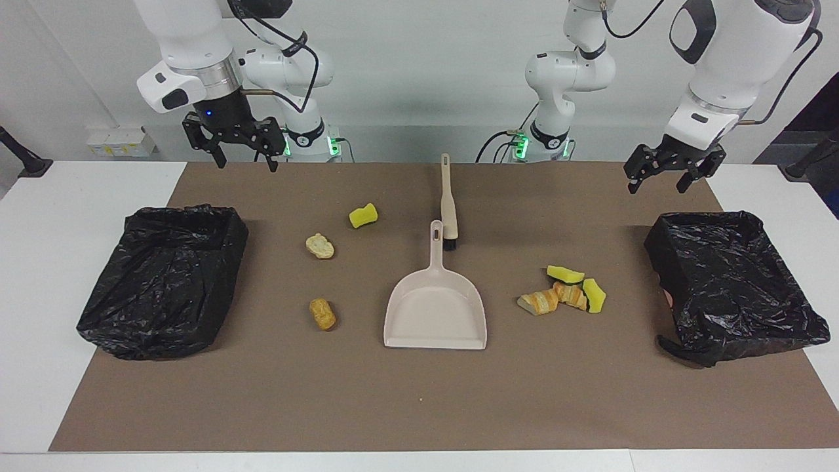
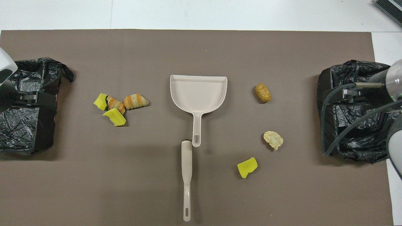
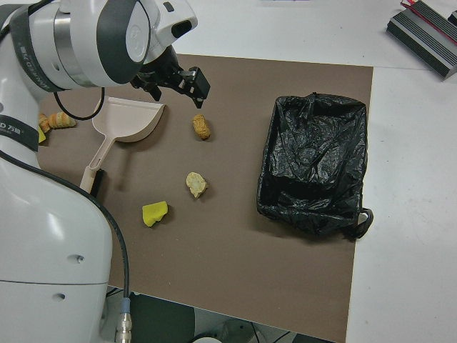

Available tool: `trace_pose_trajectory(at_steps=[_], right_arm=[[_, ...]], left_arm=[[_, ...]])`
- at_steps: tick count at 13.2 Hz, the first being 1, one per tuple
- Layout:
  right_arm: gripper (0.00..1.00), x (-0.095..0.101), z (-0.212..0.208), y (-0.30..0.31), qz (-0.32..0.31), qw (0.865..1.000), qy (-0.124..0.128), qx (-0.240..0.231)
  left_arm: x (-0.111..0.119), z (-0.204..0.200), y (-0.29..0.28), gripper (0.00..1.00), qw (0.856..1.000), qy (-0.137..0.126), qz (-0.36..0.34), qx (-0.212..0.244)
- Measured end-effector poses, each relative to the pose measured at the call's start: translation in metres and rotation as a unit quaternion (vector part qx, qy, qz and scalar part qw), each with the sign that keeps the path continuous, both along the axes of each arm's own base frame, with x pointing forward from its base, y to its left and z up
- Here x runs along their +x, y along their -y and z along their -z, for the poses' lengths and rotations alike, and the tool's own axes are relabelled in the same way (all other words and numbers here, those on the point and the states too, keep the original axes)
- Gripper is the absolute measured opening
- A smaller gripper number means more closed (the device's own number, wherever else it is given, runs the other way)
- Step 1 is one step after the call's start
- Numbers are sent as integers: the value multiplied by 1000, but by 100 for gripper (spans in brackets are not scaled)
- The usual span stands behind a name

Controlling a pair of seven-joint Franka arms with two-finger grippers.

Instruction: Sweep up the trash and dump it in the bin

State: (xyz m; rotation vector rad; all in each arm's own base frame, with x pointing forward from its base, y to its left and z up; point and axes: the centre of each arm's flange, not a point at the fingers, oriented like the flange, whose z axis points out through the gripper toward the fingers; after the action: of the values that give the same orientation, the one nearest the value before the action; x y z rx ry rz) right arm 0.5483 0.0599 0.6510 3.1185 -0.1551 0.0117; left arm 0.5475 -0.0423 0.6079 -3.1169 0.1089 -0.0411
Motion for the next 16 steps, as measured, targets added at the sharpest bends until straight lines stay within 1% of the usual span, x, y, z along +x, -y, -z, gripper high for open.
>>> trace_pose_trajectory(at_steps=[7,10,11,13,14,16], right_arm=[[100,0,0,1,1,1000,0,0],[100,0,0,1,1,1000,0,0],[100,0,0,1,1,1000,0,0],[100,1,0,1,1,1000,2,0],[100,2,-2,1,1,1000,9,1],[100,6,-4,0,0,1000,25,3]], left_arm=[[0,0,0,100,1000,-1,0,0],[-5,5,19,100,1000,-6,-10,-3],[-12,12,37,100,1000,-14,-8,-4],[-39,30,86,100,999,-34,12,-3],[-55,41,112,100,999,-39,23,-6],[-85,63,156,100,999,-37,38,-10]])
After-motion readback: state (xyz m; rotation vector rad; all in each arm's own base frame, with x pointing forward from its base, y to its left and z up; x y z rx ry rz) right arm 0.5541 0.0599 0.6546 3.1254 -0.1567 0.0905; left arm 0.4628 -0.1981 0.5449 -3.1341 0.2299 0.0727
